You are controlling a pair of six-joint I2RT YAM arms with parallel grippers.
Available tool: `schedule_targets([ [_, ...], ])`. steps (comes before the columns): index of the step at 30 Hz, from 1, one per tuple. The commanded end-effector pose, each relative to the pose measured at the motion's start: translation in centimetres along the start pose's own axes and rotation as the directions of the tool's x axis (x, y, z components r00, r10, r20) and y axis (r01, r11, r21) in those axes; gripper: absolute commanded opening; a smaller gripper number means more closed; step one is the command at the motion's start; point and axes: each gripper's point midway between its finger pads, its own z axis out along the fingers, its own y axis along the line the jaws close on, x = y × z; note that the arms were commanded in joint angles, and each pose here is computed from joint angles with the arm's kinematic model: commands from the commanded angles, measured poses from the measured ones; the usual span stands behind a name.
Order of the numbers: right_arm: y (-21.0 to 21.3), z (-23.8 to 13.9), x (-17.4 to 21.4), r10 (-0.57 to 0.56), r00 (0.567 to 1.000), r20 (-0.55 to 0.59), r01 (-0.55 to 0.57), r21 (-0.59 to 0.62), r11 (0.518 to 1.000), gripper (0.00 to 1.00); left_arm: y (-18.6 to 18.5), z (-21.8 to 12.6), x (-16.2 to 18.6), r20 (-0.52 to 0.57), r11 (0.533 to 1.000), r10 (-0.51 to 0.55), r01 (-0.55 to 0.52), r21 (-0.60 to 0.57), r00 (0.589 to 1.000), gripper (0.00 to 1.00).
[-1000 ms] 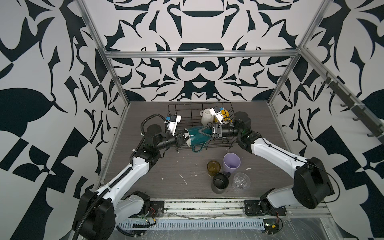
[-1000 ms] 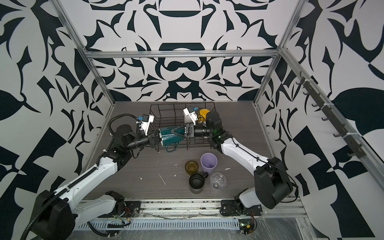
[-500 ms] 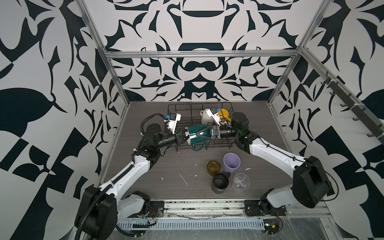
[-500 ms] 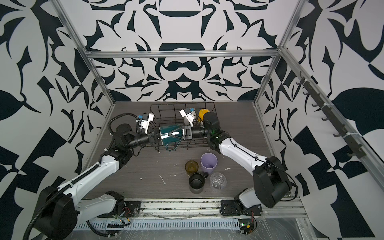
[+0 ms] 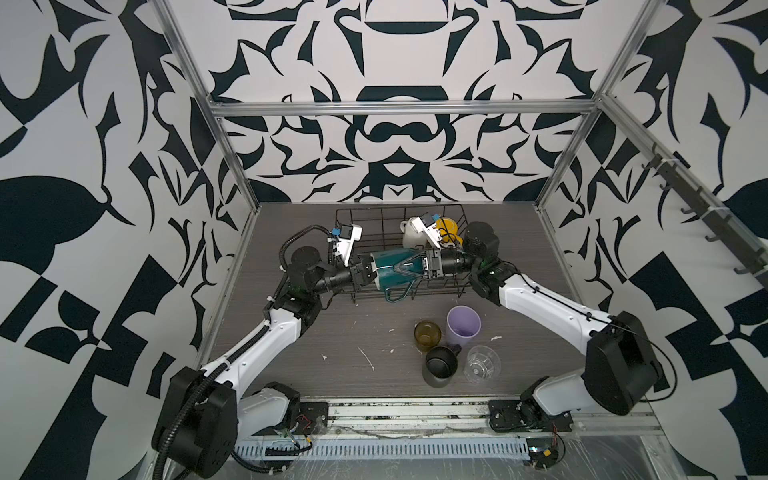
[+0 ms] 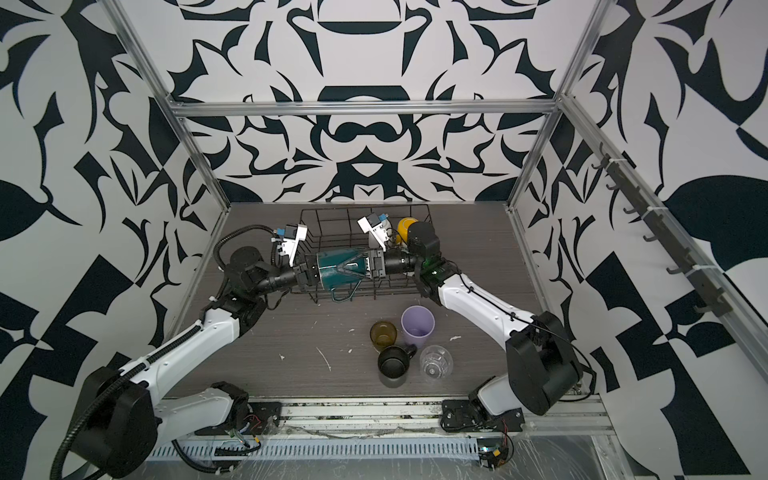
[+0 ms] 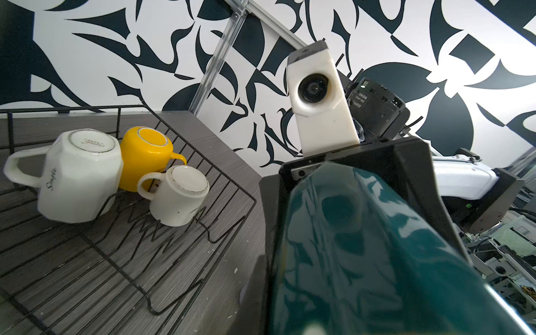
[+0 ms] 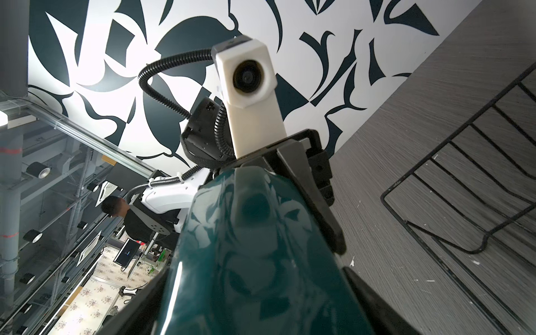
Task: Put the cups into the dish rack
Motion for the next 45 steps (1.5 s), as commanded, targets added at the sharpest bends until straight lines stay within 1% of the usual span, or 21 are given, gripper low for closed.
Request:
schedule_targets([
  [1, -0.2, 0.9, -0.4, 0.006, 1.0, 0.005, -0.006, 0.015, 1.0, 0.2, -3.8, -0.1, -4.0, 0.093, 0.99, 0.113, -0.12, 0.075, 0.989, 0.0],
  [3, -0.3, 0.9, -0.5, 0.009, 1.0, 0.009, -0.009, 0.02, 1.0, 0.05, -3.8, -0.1, -4.0, 0.095, 0.99, 0.113, -0.12, 0.07, 0.989, 0.02],
  [4, -0.3, 0.9, -0.6, 0.009, 1.0, 0.013, -0.009, 0.023, 1.0, 0.0, -3.8, -0.2, -4.1, 0.096, 0.99, 0.115, -0.122, 0.068, 0.989, 0.03],
  [8, -0.1, 0.9, -0.9, 0.005, 1.0, 0.019, -0.006, 0.026, 1.0, 0.0, -3.6, -0.3, -4.2, 0.1, 0.991, 0.117, -0.123, 0.05, 0.988, 0.08],
  [12, 0.3, 0.7, -1.2, -0.006, 0.999, 0.034, 0.005, 0.034, 0.999, 0.0, -3.4, -0.3, -4.1, 0.096, 0.993, 0.113, -0.117, 0.034, 0.989, 0.21],
  [14, 0.5, 0.5, -1.4, -0.017, 0.999, 0.044, 0.015, 0.041, 0.999, 0.0, -3.2, -0.3, -4.0, 0.093, 0.993, 0.111, -0.114, 0.026, 0.989, 0.29],
  [16, 0.9, 0.4, -1.6, -0.032, 0.998, 0.053, 0.029, 0.047, 0.998, 0.0, -3.2, -0.4, -4.1, 0.098, 0.993, 0.114, -0.116, 0.017, 0.989, 0.45],
  [18, 1.0, 0.3, -1.7, -0.042, 0.997, 0.059, 0.039, 0.056, 0.998, 0.0, -3.2, -0.5, -4.1, 0.099, 0.993, 0.116, -0.118, 0.011, 0.988, 0.56],
  [22, 1.2, 0.0, -1.9, -0.057, 0.996, 0.071, 0.052, 0.076, 0.996, 0.0, -3.1, -0.6, -4.2, 0.103, 0.993, 0.12, -0.121, 0.001, 0.987, 0.68],
  [24, 1.4, -0.2, -2.1, -0.062, 0.995, 0.079, 0.056, 0.082, 0.995, 0.0, -3.1, -0.7, -4.2, 0.104, 0.993, 0.122, -0.122, -0.006, 0.987, 0.71],
  [27, 1.4, -0.5, -2.3, -0.066, 0.994, 0.09, 0.057, 0.095, 0.994, 0.0, -2.9, -0.7, -4.2, 0.109, 0.992, 0.123, -0.121, -0.021, 0.986, 0.81],
  [28, 1.3, -0.6, -2.4, -0.066, 0.994, 0.092, 0.056, 0.098, 0.994, 0.0, -2.7, -0.8, -4.3, 0.113, 0.992, 0.125, -0.123, -0.03, 0.986, 0.84],
  [29, 1.3, -0.7, -2.4, -0.065, 0.994, 0.093, 0.056, 0.1, 0.993, 0.0, -2.7, -0.9, -4.3, 0.116, 0.991, 0.129, -0.125, -0.038, 0.985, 0.84],
  [30, 1.3, -0.8, -2.4, -0.065, 0.994, 0.093, 0.055, 0.103, 0.993, 0.0, -2.5, -0.9, -4.3, 0.121, 0.991, 0.131, -0.126, -0.051, 0.984, 0.9],
  [34, 1.4, -1.5, -2.4, -0.073, 0.993, 0.095, 0.06, 0.131, 0.99, 0.0, -1.6, -1.6, -4.7, 0.146, 0.982, 0.156, -0.137, -0.132, 0.977, 1.0],
  [39, 1.3, -2.7, -2.3, -0.091, 0.992, 0.087, 0.073, 0.191, 0.979, 0.0, -0.1, -3.2, -5.4, 0.194, 0.95, 0.2, -0.141, -0.279, 0.961, 0.99],
  [43, 1.1, -4.1, -2.1, -0.111, 0.992, 0.067, 0.087, 0.284, 0.955, 0.0, 1.3, -4.6, -5.9, 0.211, 0.91, 0.212, -0.114, -0.399, 0.954, 0.99],
  [45, 1.3, -4.9, -2.1, -0.12, 0.991, 0.064, 0.094, 0.312, 0.946, 0.0, 1.7, -5.2, -6.2, 0.219, 0.889, 0.219, -0.102, -0.446, 0.951, 0.99],
])
